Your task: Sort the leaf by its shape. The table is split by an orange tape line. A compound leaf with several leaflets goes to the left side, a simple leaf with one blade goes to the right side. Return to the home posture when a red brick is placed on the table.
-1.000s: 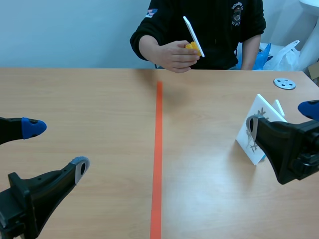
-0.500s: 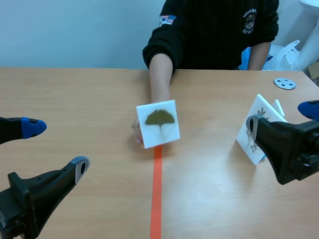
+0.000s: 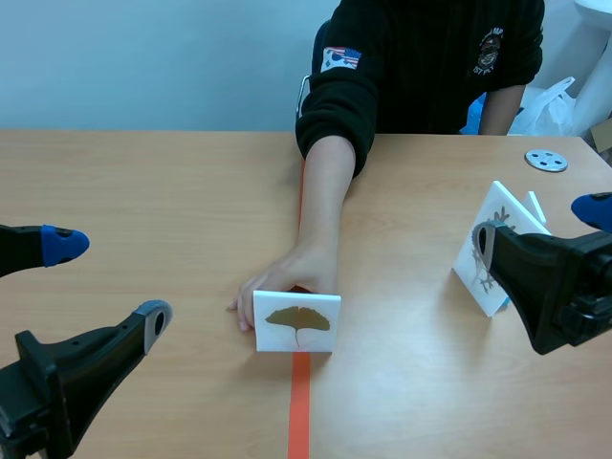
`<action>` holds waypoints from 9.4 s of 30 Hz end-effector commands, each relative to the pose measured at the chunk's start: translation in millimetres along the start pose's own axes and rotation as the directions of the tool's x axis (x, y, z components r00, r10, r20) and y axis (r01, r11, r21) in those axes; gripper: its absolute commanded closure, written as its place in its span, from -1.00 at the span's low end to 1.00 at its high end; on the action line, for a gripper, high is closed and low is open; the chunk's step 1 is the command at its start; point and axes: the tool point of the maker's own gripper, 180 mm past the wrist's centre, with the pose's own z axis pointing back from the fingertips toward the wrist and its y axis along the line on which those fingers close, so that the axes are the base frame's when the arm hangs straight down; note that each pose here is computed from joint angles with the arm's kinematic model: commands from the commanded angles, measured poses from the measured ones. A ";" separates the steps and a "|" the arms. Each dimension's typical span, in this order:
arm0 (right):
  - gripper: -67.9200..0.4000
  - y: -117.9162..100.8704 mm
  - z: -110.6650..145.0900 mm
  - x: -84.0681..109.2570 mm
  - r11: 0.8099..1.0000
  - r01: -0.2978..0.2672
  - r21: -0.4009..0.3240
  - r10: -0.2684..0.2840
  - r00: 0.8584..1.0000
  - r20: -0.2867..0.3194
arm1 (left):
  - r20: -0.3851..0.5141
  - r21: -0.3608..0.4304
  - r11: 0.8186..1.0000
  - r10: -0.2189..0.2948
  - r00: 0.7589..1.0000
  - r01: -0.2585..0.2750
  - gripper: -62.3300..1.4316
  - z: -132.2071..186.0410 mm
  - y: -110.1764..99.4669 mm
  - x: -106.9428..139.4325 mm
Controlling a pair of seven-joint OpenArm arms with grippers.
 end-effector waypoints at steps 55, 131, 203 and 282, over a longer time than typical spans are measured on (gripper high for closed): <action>-1.00 -0.9 -1.2 7.6 1.000 -0.001 0.004 0.001 0.999 0.033 | 0.033 -0.400 0.904 -0.149 0.988 0.150 -1.00 -100.4 -12.6 -57.1; -1.00 -1.2 -1.2 6.4 1.000 -0.009 0.001 0.009 1.000 0.028 | 0.110 0.209 0.974 -0.107 0.988 0.083 0.76 -146.6 141.9 -18.7; -1.00 -1.2 -1.2 7.2 1.000 -0.007 0.000 0.007 0.999 0.033 | 0.161 0.323 0.944 0.009 0.987 -0.061 -1.00 -78.1 161.7 28.8; -1.00 -2.6 -1.2 -1.0 0.999 -0.050 -0.005 0.050 0.999 -0.015 | 0.074 0.025 0.997 0.077 0.994 -0.079 -1.00 -34.1 -14.0 13.5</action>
